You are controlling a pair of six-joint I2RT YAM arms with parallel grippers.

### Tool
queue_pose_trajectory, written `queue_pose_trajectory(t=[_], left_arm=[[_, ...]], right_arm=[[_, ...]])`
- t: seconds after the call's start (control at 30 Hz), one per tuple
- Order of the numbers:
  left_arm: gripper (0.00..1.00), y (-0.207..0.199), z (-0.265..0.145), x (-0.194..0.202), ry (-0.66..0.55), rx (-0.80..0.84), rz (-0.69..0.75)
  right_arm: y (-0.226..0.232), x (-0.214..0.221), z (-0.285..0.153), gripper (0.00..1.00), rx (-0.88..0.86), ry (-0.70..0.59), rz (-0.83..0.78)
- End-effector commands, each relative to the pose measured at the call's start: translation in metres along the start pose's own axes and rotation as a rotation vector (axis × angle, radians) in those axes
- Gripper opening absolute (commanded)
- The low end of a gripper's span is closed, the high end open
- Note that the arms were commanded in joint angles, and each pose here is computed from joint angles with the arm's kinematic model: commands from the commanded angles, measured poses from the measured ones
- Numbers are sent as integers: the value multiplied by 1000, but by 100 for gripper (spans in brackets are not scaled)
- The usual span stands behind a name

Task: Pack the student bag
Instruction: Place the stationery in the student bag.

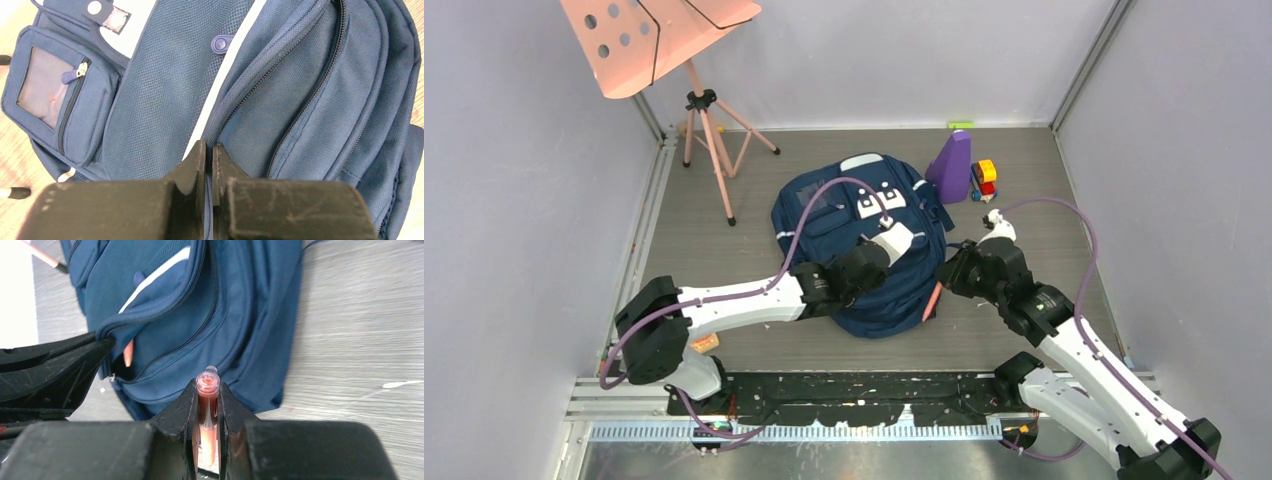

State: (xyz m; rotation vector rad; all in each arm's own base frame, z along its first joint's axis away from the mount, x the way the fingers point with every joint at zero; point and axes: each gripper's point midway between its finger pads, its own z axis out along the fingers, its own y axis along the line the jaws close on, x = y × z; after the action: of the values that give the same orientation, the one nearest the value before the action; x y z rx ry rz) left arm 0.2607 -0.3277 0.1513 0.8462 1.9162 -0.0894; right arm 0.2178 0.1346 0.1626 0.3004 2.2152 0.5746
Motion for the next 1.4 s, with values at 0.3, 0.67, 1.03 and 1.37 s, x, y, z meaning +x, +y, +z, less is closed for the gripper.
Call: queue_pose_trajectory(t=[0.3,0.67,1.03,1.37], left_arm=[[0,29,-69,-103,-365,103,-222],[0,9,-63,-92,-316,185,-206],[0,-3,-74,-103,-360,276,-303],[0,1,-72,-103,-353,245,-344]], right_arm=[[85,15,31,0,-351,167,261],[121,-18,41,0,-441,125,390],[102,-63,68,0,-400,-159,623],[75,-63,94,1,-258,-333,641]])
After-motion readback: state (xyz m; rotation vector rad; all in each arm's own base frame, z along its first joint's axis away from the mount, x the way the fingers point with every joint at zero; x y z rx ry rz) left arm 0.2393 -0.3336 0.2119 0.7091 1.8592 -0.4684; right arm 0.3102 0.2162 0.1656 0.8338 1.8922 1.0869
